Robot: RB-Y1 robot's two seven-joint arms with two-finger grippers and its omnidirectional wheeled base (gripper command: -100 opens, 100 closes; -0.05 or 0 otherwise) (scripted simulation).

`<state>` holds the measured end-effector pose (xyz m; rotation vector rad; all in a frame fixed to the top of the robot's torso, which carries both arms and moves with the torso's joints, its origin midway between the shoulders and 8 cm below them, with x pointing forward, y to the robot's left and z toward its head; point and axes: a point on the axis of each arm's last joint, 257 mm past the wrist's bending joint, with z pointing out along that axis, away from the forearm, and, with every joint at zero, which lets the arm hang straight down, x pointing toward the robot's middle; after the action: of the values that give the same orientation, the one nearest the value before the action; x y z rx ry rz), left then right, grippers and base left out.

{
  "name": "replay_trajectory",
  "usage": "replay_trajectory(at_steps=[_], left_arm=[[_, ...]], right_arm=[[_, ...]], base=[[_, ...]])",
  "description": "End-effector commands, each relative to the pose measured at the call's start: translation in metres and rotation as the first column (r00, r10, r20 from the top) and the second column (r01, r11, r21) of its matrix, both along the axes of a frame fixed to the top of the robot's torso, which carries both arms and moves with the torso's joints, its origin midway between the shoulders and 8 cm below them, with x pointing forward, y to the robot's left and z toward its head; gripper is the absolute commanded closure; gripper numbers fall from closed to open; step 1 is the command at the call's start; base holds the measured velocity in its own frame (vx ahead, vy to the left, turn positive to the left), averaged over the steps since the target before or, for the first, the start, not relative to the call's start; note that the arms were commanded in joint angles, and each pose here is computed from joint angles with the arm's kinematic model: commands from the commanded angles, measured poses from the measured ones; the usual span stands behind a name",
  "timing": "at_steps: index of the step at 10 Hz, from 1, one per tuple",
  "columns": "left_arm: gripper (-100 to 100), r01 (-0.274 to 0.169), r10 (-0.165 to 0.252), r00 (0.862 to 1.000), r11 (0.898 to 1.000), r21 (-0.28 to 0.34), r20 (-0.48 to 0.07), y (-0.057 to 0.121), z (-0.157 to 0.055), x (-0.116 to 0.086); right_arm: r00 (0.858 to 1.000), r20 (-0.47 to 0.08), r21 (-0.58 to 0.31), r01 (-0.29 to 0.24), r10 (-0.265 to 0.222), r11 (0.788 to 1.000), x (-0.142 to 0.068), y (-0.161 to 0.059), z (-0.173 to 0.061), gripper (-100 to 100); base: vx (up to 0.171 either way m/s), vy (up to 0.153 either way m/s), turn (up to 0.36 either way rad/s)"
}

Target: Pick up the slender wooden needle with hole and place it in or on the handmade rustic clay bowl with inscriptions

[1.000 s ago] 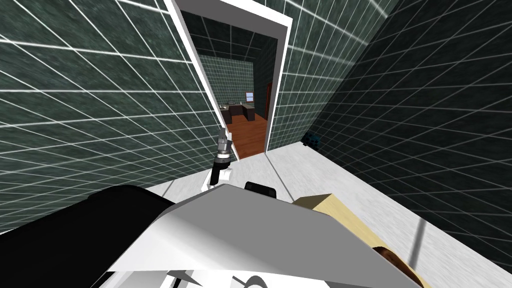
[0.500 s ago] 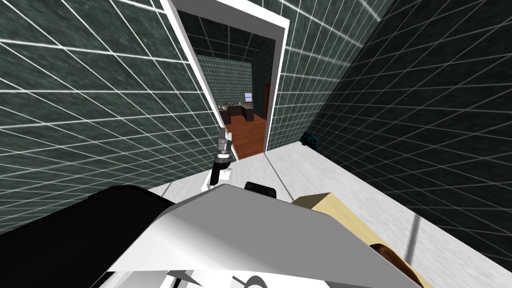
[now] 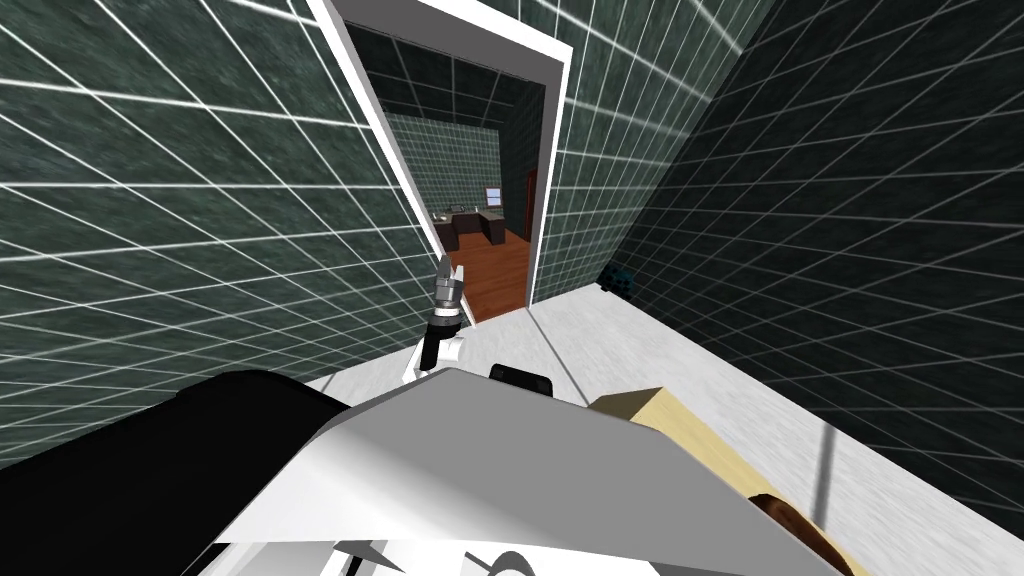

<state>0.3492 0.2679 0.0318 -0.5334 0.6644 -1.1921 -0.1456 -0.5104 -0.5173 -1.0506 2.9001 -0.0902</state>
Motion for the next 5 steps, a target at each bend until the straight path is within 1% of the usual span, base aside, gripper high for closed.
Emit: replay_trajectory(at_steps=[1, 2, 3, 4, 5], left_arm=[[0, 0.0, 0.0, 1.0, 1.0, 0.0, 0.0, 0.0, 0.0, 0.0], [0, 0.0, 0.0, 1.0, 1.0, 0.0, 0.0, 0.0, 0.0, 0.0], [0, 0.0, 0.0, 1.0, 1.0, 0.0, 0.0, 0.0, 0.0, 0.0], [0, 0.0, 0.0, 1.0, 1.0, 0.0, 0.0, 0.0, 0.0, 0.0], [0, 0.0, 0.0, 1.0, 1.0, 0.0, 0.0, 0.0, 0.0, 0.0]], right_arm=[[0.999, -0.014, 0.01, -0.031, 0.031, 0.999, -0.008, 0.0, 0.003, 100], [0.997, -0.034, 0.024, -0.07, 0.071, 0.997, -0.022, 0.001, 0.006, 100], [0.995, -0.045, 0.032, -0.091, 0.093, 0.995, -0.029, 0.002, 0.008, 100], [0.988, -0.068, 0.052, -0.137, 0.14, 0.989, -0.045, 0.003, 0.013, 100], [0.983, -0.079, 0.064, -0.16, 0.164, 0.985, -0.053, 0.004, 0.016, 100]], base=[[0.154, 0.068, -0.047], [0.214, 0.063, -0.089], [0.256, 0.047, -0.11], [0.323, 0.015, -0.124], [0.293, 0.03, -0.101]])
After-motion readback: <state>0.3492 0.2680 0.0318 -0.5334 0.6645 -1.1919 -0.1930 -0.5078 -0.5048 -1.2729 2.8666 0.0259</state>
